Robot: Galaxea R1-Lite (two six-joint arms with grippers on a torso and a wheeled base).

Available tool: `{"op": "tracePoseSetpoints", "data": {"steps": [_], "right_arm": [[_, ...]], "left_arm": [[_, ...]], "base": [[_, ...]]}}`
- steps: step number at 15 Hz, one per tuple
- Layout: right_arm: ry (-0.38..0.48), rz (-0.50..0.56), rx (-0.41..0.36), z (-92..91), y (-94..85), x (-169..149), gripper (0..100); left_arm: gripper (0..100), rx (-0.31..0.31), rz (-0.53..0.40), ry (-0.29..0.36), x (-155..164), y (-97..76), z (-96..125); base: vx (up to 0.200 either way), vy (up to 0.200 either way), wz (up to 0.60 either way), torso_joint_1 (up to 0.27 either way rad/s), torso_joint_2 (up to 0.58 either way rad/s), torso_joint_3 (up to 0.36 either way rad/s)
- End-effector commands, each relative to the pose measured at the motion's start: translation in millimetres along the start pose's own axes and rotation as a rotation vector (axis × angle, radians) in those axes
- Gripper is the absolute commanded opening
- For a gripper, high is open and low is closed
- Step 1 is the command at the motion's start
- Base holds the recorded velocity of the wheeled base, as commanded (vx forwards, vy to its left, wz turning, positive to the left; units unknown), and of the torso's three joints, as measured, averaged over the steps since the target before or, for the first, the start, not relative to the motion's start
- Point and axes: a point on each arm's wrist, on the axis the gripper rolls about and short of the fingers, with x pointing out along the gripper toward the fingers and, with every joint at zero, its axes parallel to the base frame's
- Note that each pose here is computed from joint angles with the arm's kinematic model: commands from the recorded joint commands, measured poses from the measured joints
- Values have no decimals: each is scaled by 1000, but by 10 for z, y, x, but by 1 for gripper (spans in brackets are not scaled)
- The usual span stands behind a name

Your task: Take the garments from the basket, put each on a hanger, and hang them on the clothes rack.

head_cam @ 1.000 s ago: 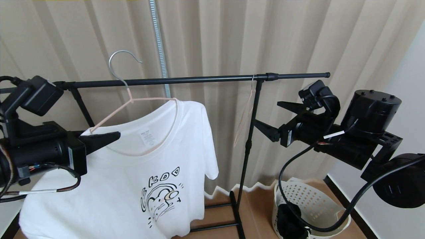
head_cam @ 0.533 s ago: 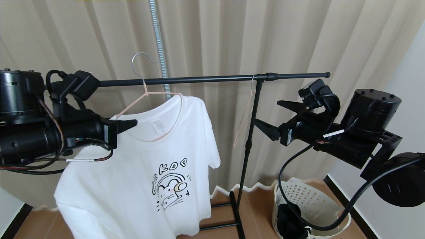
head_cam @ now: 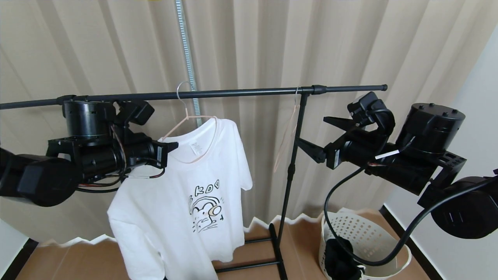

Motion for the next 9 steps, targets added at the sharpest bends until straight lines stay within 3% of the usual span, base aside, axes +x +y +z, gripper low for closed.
{"op": "tracePoseSetpoints", "data": {"steps": [1, 5, 9], "right_arm": [[1, 1, 0, -10, 1, 14, 100], [0, -1, -2, -8, -6, 19, 100], [-1, -1, -2, -3, -6, 16, 100]], "left_arm": [[0, -18, 29, 28, 363, 78, -73], [0, -60, 44, -33, 627, 155, 86], [0, -64, 48, -40, 806, 195, 78]], "base": [[0, 0, 0, 0, 0, 0], [0, 0, 0, 0, 0, 0], [0, 0, 0, 0, 0, 0]]}}
